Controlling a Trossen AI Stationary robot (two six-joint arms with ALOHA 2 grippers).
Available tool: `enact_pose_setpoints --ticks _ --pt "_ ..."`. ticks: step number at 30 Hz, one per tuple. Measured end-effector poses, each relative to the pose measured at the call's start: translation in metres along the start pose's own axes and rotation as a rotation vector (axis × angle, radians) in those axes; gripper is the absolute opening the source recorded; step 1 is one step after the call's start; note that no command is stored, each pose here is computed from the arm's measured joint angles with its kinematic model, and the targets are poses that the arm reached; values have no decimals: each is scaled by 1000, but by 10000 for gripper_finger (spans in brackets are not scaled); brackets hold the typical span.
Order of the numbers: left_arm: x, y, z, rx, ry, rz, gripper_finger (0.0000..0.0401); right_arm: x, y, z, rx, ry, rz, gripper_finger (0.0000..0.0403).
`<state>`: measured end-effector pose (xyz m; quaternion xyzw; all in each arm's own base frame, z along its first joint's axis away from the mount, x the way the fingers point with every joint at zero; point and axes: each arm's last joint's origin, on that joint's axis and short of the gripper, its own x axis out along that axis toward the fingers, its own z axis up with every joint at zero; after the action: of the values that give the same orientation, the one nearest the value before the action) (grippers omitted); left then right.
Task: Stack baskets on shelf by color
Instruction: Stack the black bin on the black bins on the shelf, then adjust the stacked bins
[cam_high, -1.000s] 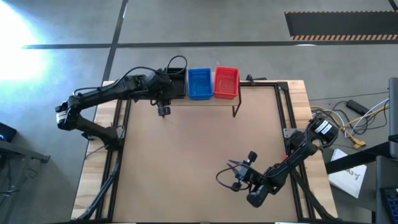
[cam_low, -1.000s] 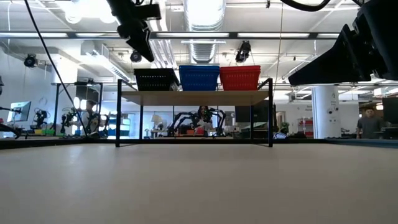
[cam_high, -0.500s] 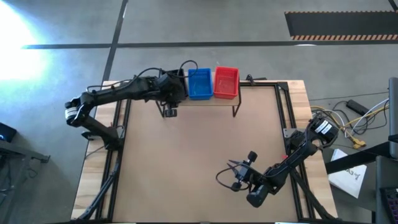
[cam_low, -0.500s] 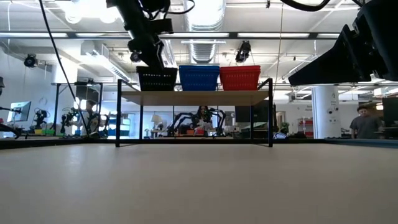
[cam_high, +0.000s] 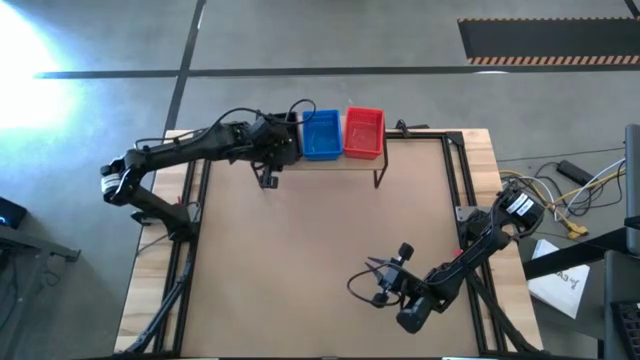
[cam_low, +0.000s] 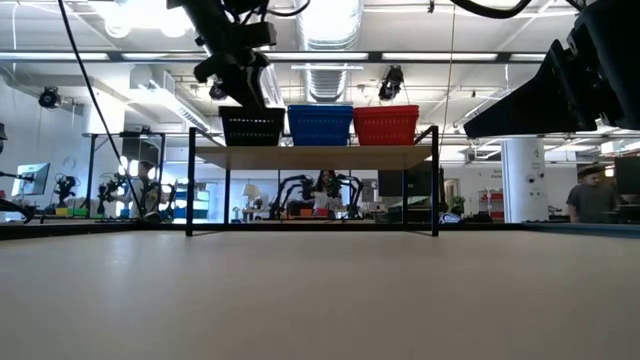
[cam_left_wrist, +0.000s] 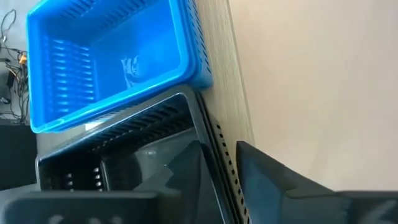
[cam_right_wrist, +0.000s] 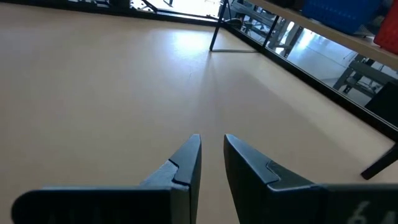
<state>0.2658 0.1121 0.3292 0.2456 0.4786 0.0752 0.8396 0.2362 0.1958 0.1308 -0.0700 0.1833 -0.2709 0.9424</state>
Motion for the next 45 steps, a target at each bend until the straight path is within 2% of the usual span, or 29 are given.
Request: enact_pose_setpoints --ticks 7,10,18,25,28,34,38,41,45 --pt "1 -1 -1 25 7 -5 15 0 0 0 0 0 0 61" --pt "1 0 -1 28 2 0 5 0 0 0 0 0 0 61" --pt "1 1 0 45 -8 10 19 0 0 0 2 0 0 61" --pt "1 3 -1 -12 -7 13 24 0 0 0 5 -1 1 61" --pt "1 4 -3 -35 -8 14 42 0 1 1 6 -2 1 61" --pt "-4 11 -1 -88 -42 26 103 0 5 10 15 -8 5 61" --pt "-17 16 2 -146 -78 54 130 3 3 33 31 0 16 57" --pt "-34 20 4 -199 -99 113 134 9 -9 70 41 45 57 44" --pt "-53 23 0 -288 -61 244 134 29 -47 131 38 107 87 14"
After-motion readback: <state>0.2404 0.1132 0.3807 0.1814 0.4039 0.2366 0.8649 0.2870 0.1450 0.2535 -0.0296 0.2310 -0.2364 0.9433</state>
